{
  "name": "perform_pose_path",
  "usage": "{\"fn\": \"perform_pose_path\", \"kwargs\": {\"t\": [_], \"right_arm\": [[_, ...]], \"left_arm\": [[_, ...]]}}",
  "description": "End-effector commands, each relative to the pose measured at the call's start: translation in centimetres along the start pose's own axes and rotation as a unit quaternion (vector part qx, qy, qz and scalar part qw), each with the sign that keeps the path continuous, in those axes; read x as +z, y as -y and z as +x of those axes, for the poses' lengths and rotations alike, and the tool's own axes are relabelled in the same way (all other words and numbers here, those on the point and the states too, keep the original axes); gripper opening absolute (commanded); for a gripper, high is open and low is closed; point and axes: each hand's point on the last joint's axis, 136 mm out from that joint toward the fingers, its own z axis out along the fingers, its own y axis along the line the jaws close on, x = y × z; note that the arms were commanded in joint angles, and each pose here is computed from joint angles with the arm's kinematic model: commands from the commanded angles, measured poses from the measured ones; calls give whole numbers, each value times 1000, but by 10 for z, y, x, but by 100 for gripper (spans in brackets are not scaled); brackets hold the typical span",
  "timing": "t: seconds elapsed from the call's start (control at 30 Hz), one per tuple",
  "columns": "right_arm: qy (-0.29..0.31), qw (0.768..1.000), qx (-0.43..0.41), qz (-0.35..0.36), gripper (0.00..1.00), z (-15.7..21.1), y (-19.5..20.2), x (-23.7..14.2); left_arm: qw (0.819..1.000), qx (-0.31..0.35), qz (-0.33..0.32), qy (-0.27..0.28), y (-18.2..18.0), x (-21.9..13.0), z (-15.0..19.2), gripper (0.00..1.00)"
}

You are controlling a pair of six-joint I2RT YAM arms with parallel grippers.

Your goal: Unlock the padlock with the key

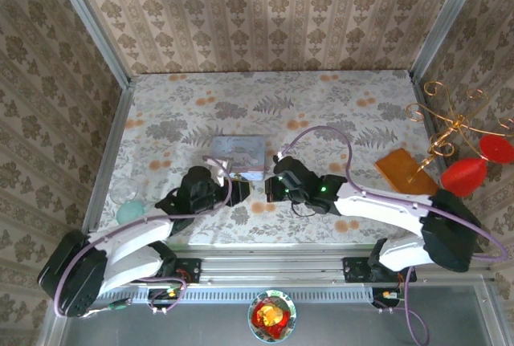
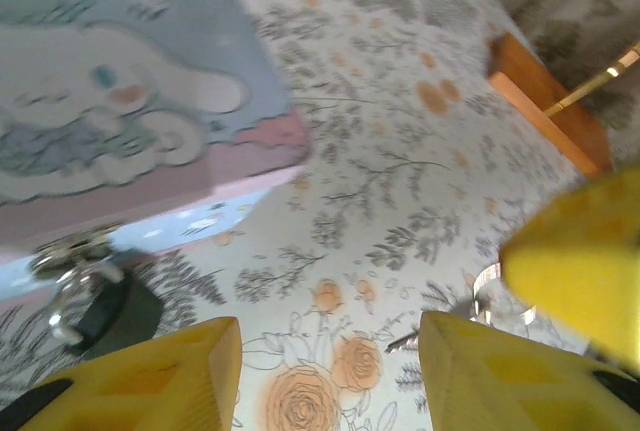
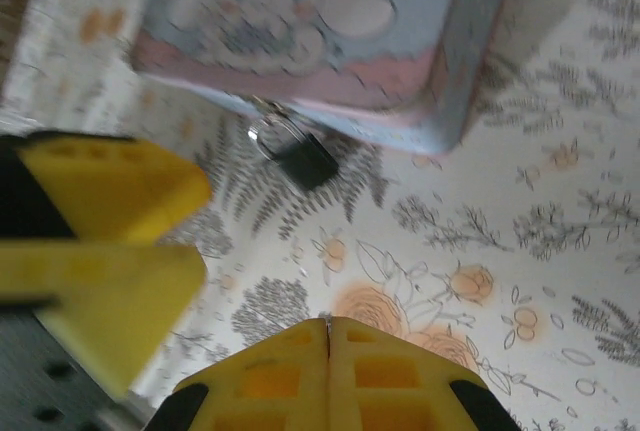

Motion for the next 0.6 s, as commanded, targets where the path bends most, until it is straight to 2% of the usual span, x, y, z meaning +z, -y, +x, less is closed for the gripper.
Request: {"fn": "perform_pose_path", "kwargs": {"t": [0.0,0.13,0.23,0.33,0.57], "right_arm": [[7,999,-39,-16,0,-11,-10,-23],[26,998,-49,-42,0,-26,-24,-46],[33,995,-55,-71,0,-32,-38,-60],[36,993,-63,-97,0,-35,-49,-71],[38,987,-73,-141,0,-37,-68,-85]], "left_arm": [[989,129,53,47,30,-9,-13,50],[965,212,115,100,61,-19,-20,46],[952,253,112,135,66,-22,-24,48],[944,282,117,125,74,-20,-23,48],[910,346,166,158,101,-30,-18,46]]}}
